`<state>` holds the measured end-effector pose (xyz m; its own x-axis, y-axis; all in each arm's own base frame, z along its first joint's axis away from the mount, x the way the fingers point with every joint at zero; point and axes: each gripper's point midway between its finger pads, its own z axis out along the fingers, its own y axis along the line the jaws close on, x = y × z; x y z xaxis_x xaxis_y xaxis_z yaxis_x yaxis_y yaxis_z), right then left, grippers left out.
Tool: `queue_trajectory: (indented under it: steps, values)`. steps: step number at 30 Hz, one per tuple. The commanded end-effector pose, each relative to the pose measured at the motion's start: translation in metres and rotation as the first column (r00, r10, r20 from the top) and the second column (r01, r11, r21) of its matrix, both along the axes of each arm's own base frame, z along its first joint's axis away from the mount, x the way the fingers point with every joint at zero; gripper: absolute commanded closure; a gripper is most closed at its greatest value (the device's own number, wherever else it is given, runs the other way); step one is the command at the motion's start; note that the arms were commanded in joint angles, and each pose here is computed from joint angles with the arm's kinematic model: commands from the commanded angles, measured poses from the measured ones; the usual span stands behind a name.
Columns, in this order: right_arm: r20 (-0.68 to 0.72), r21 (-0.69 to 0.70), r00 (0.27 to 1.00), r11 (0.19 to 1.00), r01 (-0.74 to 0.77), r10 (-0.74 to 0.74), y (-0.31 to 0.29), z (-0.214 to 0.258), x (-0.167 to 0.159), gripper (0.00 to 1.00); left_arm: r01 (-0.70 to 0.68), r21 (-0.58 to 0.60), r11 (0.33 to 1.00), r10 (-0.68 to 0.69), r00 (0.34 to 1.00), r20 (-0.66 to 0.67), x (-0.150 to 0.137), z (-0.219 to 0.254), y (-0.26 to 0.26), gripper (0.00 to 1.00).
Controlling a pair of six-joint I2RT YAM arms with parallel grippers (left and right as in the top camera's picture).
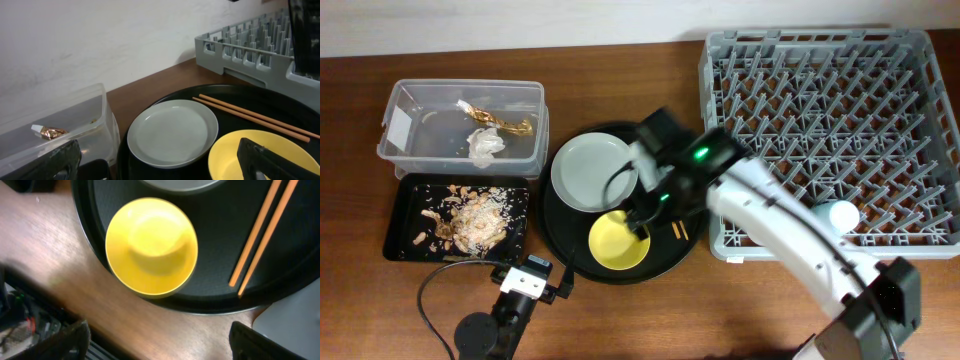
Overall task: Sort waste into correct bins and load items into the dishwasher rack
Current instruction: 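Grasp the empty yellow bowl with the right gripper, then carry the yellow bowl into the rack and set it down with right gripper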
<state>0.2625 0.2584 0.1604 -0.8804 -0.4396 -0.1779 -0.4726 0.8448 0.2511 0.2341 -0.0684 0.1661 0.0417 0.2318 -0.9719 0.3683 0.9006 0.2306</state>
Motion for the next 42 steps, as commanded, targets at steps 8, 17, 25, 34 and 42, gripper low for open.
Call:
queue_trajectory:
  steps: [8, 17, 25, 34, 42]
  values:
    - [-0.085, -0.233, 0.984, 0.963, 0.132, -0.155, -0.001, -0.131, 0.014, 0.81, -0.006, 0.014, 1.000, 0.006, 1.000, 0.005, 0.001, -0.002, 0.002, 0.00]
    - [0.543, -0.103, 0.725, 0.824, 0.558, -0.423, -0.141, 0.072, 0.089, 0.96, -0.006, 0.014, 1.000, 0.006, 1.000, 0.005, 0.001, -0.002, 0.002, 0.00]
    - [0.906, -0.236, 0.217, -0.009, 0.972, -0.363, -0.414, 0.124, 0.092, 0.96, -0.006, 0.014, 1.000, 0.006, 1.000, 0.005, 0.001, -0.002, 0.002, 0.00]
    - [0.697, -0.627, 0.665, 0.222, 0.746, -0.267, -0.344, -0.009, 0.155, 0.90, -0.006, 0.014, 1.000, 0.006, 1.000, 0.005, 0.001, -0.002, 0.002, 0.00]
    - [0.692, -0.634, 0.667, 0.208, 0.744, -0.276, -0.338, 0.013, 0.141, 0.96, -0.006, 0.014, 1.000, 0.006, 1.000, 0.005, 0.001, -0.002, 0.002, 0.00]
